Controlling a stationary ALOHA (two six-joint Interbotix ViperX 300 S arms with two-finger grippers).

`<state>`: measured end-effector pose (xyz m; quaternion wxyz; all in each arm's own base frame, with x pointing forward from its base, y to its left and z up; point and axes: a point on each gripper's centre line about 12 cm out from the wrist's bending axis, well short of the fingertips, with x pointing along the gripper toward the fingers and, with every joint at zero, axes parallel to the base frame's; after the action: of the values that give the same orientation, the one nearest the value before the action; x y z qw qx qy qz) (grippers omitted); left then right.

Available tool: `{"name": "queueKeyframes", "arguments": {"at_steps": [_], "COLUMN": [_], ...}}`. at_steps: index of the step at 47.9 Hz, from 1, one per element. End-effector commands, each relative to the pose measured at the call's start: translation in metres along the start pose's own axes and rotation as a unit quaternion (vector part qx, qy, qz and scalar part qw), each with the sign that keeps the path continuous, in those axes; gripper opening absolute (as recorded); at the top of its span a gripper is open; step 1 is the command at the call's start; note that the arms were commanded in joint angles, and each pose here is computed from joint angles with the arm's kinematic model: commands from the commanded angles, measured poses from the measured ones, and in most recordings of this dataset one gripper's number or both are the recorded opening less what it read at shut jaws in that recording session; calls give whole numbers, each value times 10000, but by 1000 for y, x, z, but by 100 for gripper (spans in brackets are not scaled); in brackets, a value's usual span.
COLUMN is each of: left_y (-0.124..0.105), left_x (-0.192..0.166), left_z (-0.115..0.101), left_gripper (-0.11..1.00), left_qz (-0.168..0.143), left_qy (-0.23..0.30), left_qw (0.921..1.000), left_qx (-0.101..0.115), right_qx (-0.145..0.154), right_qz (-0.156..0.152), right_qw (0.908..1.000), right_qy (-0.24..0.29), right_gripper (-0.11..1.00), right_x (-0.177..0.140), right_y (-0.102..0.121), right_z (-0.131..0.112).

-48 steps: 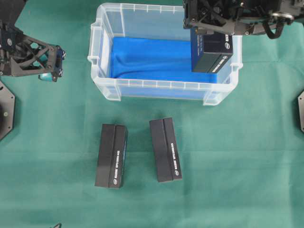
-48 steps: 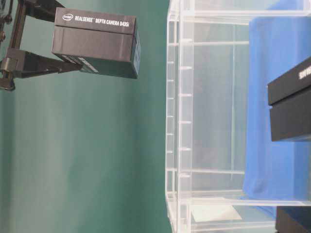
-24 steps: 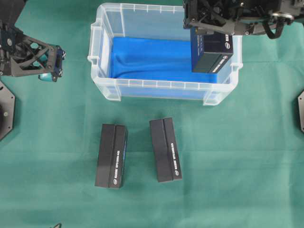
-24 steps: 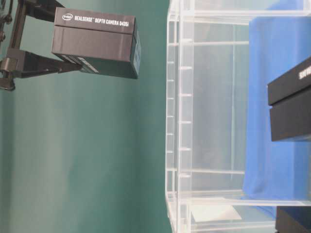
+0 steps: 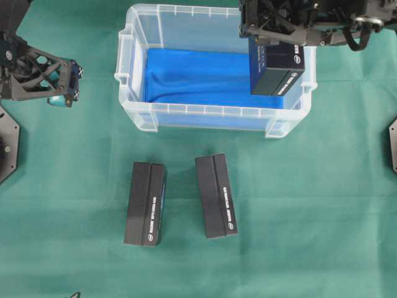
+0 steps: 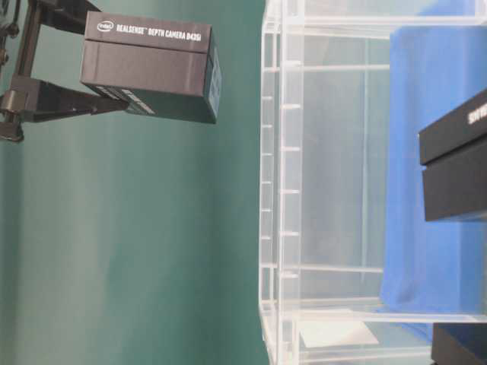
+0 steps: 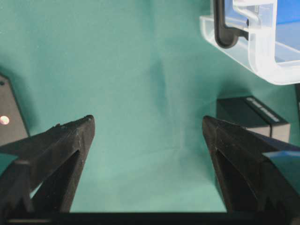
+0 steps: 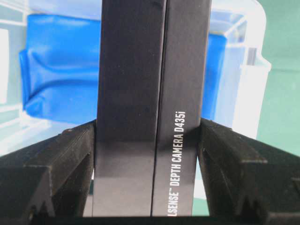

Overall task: Take out the box from the case.
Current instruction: 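Lift the right box up out of the case, then carry the box toward the near right and lower it onto the cloth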

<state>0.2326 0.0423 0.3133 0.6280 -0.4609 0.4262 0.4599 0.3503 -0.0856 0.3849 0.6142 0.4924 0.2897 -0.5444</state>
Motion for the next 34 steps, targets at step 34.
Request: {"name": "queueKeyframes", "arguments": {"at_steps": [34], "left_y": [1], "left_x": [-6], "left_z": [0], "left_gripper": [97], "left_qz": [-103], "left_qy": [-38], "left_qw": [9999], "left_qx": [32], "right_qx": [-346], "right_qz": [160], "right_qw": [9990], "right_qy": [237], "right_gripper": [65], "right_x": [-34], "right_y": [0], "right_z": [-60]}}
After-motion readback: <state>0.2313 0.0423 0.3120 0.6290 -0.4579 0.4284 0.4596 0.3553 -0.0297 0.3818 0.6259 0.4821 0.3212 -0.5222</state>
